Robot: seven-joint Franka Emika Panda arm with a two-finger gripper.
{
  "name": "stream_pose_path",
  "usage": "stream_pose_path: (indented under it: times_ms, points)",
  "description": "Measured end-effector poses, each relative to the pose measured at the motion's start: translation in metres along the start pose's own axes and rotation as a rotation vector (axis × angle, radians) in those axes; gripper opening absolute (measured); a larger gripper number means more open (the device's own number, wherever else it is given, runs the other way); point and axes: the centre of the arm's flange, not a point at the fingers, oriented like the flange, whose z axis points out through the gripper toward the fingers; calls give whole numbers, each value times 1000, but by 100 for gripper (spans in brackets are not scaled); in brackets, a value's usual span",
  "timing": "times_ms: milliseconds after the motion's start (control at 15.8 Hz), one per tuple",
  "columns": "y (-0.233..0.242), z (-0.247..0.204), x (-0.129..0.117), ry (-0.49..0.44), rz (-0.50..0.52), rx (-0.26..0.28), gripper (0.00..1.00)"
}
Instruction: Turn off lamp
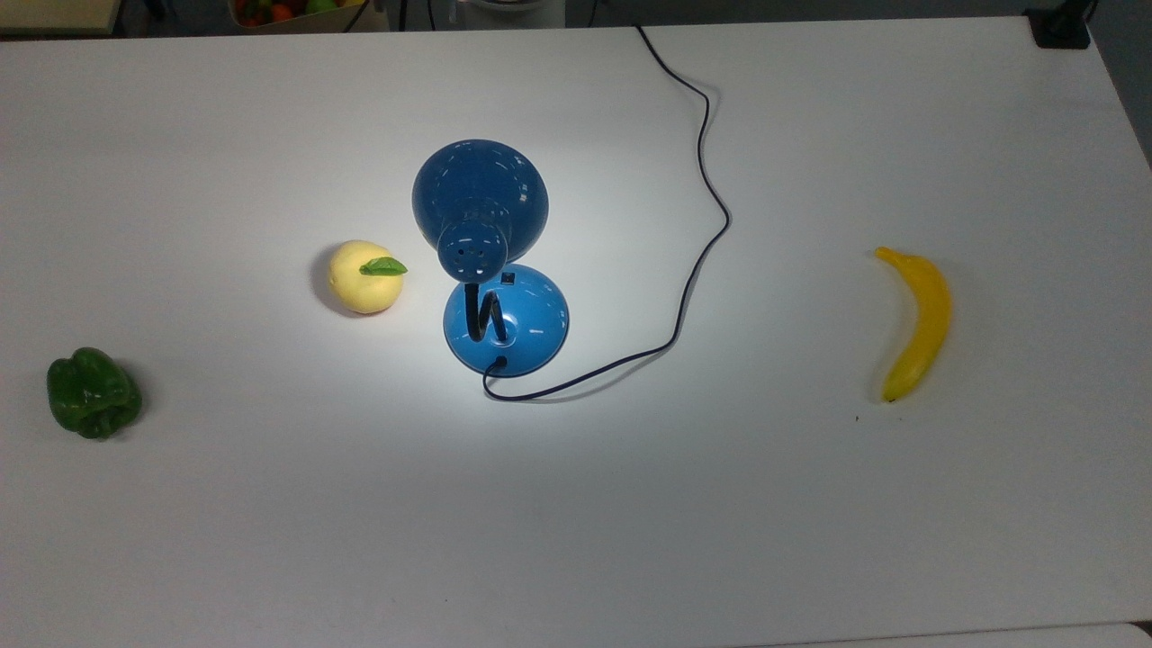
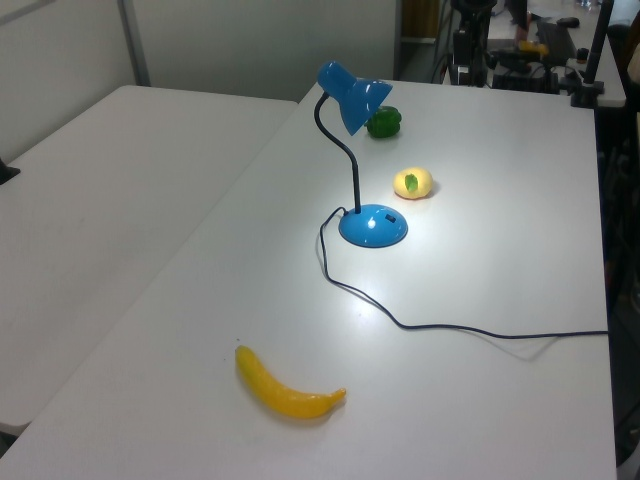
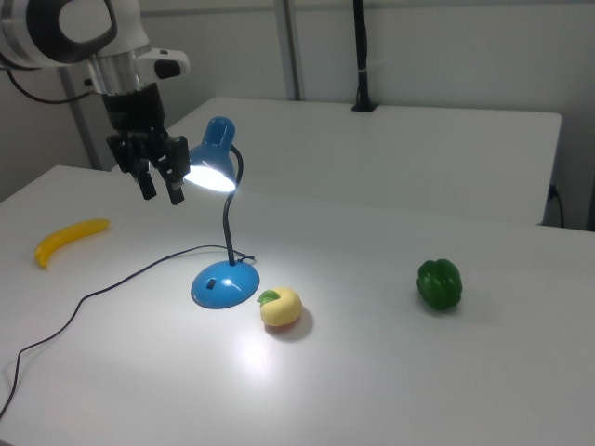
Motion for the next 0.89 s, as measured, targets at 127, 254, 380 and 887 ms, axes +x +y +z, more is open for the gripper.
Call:
stream_pose_path:
  times_ms: [127, 254, 380, 887]
  points:
    - [0, 0, 0, 0, 0, 0, 40]
    - [1, 0, 0, 0, 0, 0, 21]
    - [1, 0, 0, 0, -1, 0, 1]
    - [1, 0, 4, 23, -1, 1, 1]
